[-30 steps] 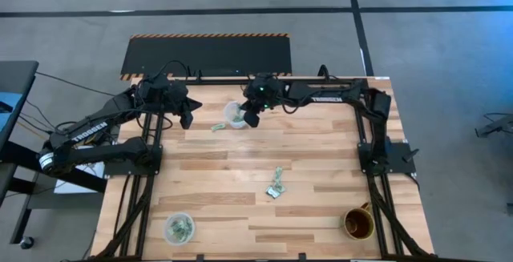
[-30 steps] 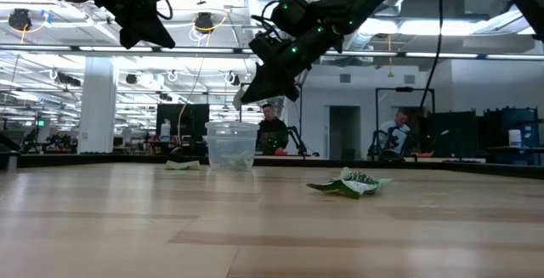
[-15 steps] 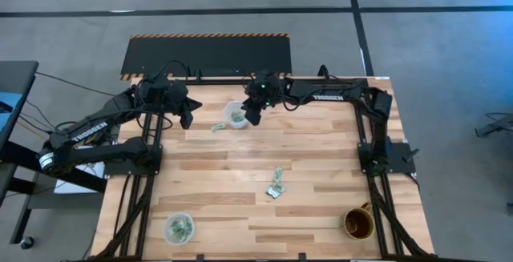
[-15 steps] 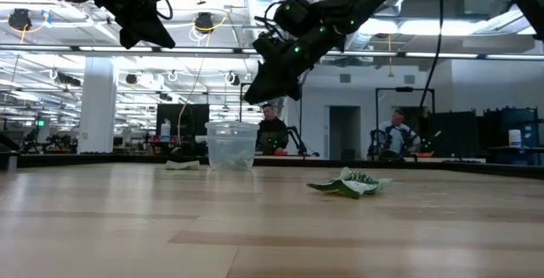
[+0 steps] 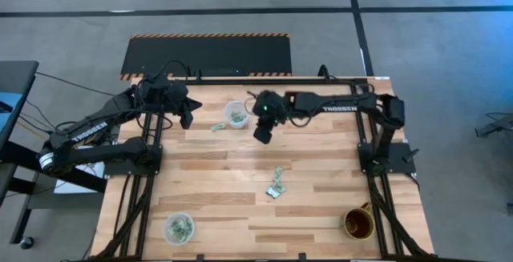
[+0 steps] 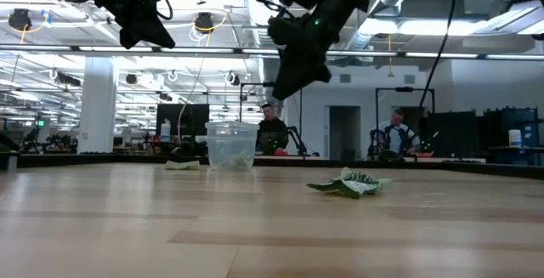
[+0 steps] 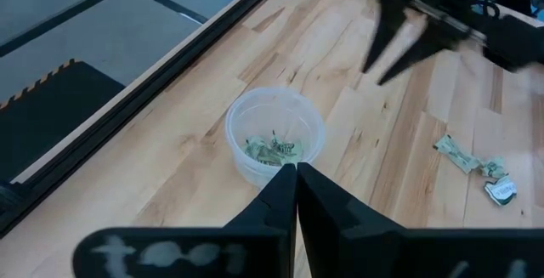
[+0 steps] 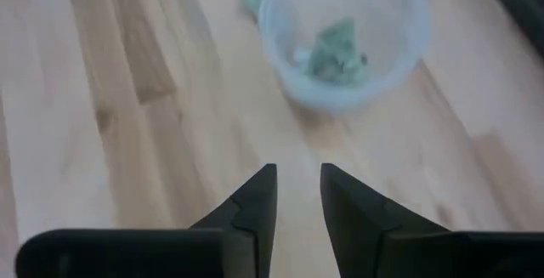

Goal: Pick and place Stevia / Truvia into bins
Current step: Put the stevia packet into the top transparent container

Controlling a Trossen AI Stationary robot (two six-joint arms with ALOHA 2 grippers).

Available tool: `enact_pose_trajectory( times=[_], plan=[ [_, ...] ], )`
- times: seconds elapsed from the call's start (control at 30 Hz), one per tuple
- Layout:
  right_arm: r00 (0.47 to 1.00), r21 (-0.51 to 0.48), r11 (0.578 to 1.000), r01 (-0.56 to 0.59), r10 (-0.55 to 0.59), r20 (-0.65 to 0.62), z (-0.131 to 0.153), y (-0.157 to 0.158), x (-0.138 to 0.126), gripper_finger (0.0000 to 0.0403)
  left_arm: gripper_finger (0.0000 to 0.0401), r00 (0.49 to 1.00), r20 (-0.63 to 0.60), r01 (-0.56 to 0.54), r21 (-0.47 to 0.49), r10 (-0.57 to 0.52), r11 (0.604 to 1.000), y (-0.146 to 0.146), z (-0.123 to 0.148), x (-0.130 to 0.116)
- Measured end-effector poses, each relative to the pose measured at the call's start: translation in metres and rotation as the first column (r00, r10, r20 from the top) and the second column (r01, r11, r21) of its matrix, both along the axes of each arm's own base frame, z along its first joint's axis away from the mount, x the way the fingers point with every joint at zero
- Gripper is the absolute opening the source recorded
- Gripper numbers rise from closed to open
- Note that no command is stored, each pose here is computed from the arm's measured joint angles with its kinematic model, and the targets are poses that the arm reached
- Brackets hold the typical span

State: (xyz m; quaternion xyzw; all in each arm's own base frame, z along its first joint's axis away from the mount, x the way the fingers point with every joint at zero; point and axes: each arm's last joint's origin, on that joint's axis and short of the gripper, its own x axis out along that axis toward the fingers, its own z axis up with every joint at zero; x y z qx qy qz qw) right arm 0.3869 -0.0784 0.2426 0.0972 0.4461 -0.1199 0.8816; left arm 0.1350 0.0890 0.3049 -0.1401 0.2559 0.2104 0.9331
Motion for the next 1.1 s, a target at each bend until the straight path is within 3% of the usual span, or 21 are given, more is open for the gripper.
enact_pose_trajectory(
  times=[0.17, 0.37, 0.63, 0.87, 1.1],
  plan=[
    [0.987, 0.007, 0.989, 0.147, -0.146, -0.066, 0.001, 0.025, -0.009, 0.0080, 0.0000, 1.000, 0.000, 0.000, 0.000, 0.000, 1.000, 0.000, 0.000, 0.000],
    [0.933, 0.035, 0.934, 0.355, -0.351, -0.072, 0.003, 0.030, -0.015, 0.0077, 0.0000, 1.000, 0.000, 0.000, 0.000, 0.000, 1.000, 0.000, 0.000, 0.000],
    [0.884, 0.074, 0.883, 0.464, -0.456, -0.101, -0.007, 0.032, -0.017, 0.0077, 0.0000, 1.000, 0.000, 0.000, 0.000, 0.000, 1.000, 0.000, 0.000, 0.000],
    [0.821, 0.148, 0.807, 0.571, -0.557, -0.128, -0.036, 0.049, -0.027, 0.0077, 0.0000, 1.000, 0.000, 0.000, 0.000, 0.000, 1.000, 0.000, 0.000, 0.000],
    [0.809, 0.299, 0.776, 0.555, -0.587, 0.021, -0.035, 0.065, -0.013, 0.0077, 0.0000, 1.000, 0.000, 0.000, 0.000, 0.000, 1.000, 0.000, 0.000, 0.000]
  ],
)
